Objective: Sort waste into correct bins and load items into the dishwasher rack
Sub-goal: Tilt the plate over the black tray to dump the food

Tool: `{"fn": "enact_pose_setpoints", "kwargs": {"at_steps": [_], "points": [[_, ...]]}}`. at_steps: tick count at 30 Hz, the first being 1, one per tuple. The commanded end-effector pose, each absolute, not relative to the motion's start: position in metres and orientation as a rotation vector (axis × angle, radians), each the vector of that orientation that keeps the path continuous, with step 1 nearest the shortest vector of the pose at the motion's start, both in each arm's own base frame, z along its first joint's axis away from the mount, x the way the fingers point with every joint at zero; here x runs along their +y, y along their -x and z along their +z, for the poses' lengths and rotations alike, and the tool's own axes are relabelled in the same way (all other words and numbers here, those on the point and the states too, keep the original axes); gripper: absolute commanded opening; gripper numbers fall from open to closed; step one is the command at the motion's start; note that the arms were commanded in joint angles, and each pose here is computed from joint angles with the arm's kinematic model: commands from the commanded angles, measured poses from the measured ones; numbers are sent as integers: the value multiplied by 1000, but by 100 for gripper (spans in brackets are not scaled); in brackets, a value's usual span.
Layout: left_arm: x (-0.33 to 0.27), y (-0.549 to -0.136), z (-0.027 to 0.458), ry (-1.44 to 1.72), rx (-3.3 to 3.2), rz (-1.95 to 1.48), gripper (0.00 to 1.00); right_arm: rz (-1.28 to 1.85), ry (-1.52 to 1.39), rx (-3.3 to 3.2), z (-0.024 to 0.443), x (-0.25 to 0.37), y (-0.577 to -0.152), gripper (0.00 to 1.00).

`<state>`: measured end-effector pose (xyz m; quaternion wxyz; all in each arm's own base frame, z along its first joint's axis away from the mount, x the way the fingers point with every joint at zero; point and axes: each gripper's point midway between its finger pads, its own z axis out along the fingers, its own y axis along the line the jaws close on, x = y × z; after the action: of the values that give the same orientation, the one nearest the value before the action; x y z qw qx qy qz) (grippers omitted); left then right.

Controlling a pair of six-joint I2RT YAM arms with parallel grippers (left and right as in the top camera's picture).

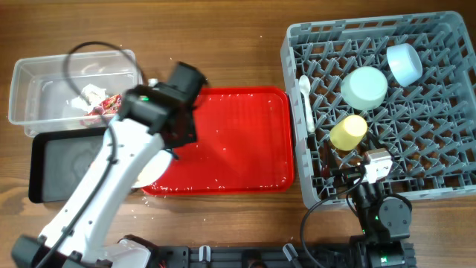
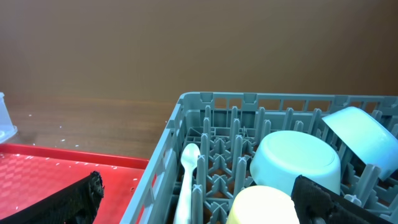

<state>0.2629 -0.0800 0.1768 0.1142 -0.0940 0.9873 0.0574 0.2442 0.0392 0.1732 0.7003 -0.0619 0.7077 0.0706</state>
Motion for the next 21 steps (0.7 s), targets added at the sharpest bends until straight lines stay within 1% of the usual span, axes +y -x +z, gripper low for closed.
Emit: {"fn": "enact_pose_setpoints", "kwargs": {"at_steps": [1, 6, 7, 12, 13, 17, 21], "points": [[-60, -263, 188, 306, 2937, -46, 4, 154, 153, 1563, 175, 40, -244, 100], [-14, -263, 184, 430, 2957, -133, 4, 154, 153, 1563, 175, 40, -244, 100], [1, -262, 181, 511, 2950, -126, 4, 154, 153, 1563, 175, 40, -244, 100], [18, -274, 185, 589, 2827, -534, 4, 154, 153, 1563, 175, 40, -244, 100], [22, -275, 187, 610, 2804, -565, 4, 154, 153, 1563, 175, 40, -244, 100], [36, -280, 215, 592, 2604, -769, 4, 154, 153, 1563, 175, 40, -244, 99], [56, -272, 242, 615, 2426, -845, 4, 154, 153, 1563, 175, 40, -244, 100]]}}
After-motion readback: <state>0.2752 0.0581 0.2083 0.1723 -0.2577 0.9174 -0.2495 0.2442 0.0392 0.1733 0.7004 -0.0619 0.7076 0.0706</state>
